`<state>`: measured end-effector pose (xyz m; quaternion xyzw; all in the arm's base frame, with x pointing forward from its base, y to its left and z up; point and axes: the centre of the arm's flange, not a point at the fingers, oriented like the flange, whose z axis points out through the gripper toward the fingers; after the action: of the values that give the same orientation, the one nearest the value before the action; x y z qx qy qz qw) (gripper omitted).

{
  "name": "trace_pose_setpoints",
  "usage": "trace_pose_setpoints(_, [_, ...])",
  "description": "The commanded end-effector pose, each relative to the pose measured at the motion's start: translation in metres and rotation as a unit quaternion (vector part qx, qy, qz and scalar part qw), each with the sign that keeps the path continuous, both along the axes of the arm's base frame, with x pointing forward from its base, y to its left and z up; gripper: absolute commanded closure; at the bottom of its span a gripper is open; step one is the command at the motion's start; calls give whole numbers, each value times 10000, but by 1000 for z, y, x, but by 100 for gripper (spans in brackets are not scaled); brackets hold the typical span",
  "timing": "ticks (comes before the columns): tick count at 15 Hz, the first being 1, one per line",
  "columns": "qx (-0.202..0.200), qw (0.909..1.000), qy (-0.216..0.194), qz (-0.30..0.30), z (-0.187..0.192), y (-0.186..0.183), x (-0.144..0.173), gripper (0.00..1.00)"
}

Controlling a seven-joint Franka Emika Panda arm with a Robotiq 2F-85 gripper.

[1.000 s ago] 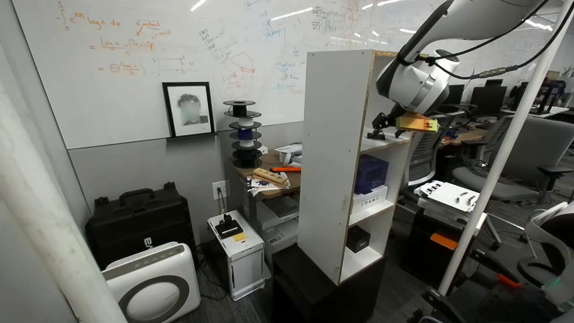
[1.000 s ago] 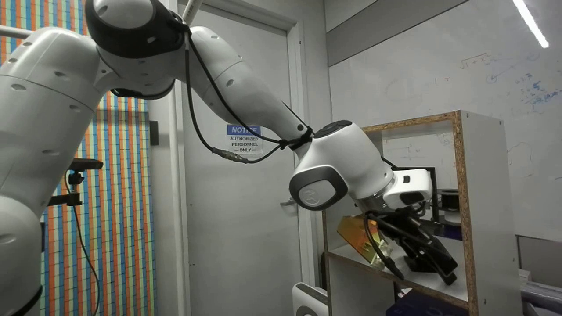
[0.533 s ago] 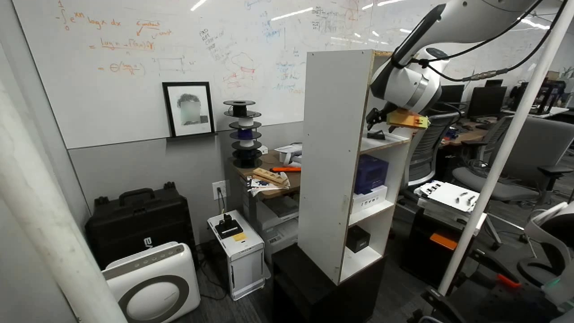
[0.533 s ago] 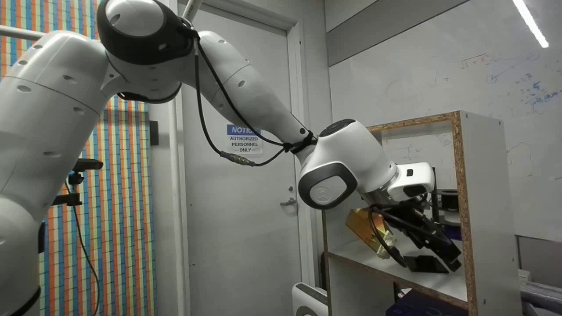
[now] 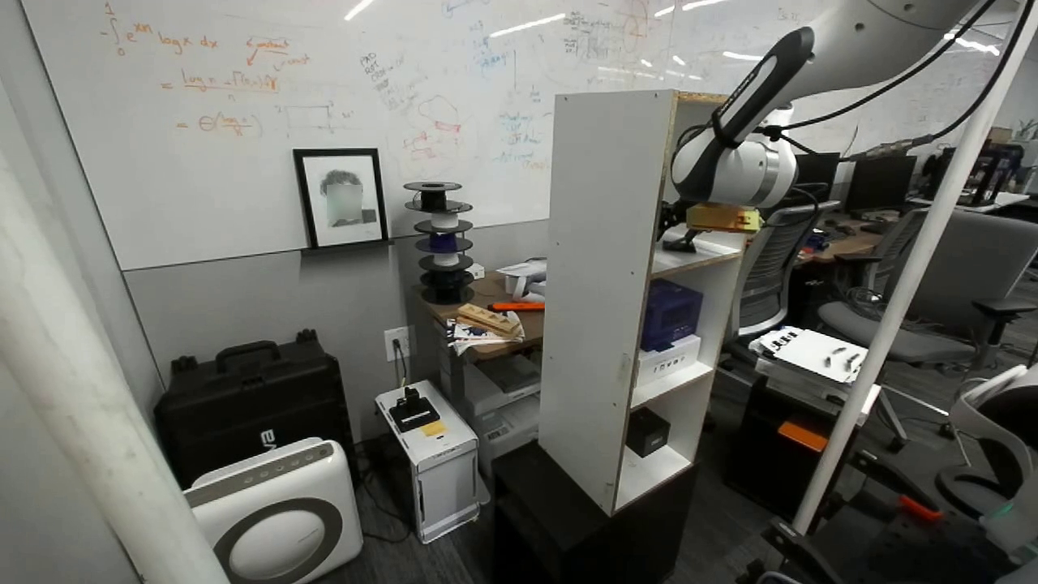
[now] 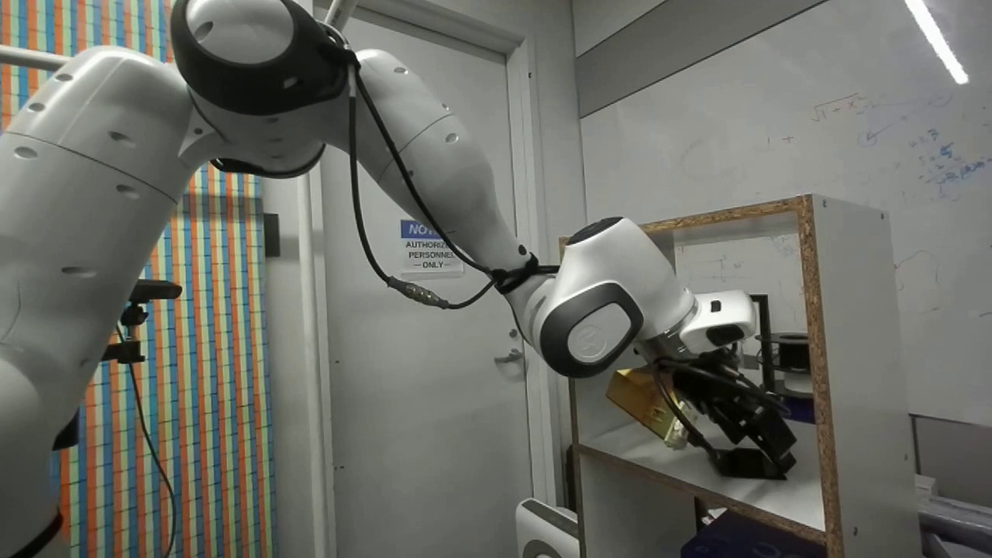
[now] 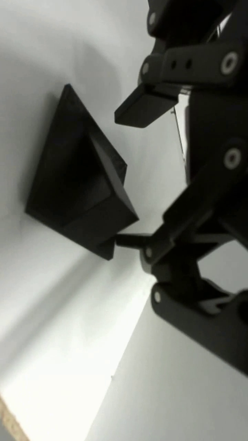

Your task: Pick up the black object from the top compartment of the cabinet and put it on top of the cabinet.

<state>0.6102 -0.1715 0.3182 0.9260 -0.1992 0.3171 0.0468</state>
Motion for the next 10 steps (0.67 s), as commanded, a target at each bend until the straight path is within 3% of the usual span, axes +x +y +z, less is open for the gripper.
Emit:
trace_pose_setpoints(1, [179,9990,81,392,8,17,-6,0])
trace_pose_setpoints(7, [508,9947,246,864,12,53,-21,0])
trace_pose_setpoints(10, [492,9933,391,965,14,61,-31,0])
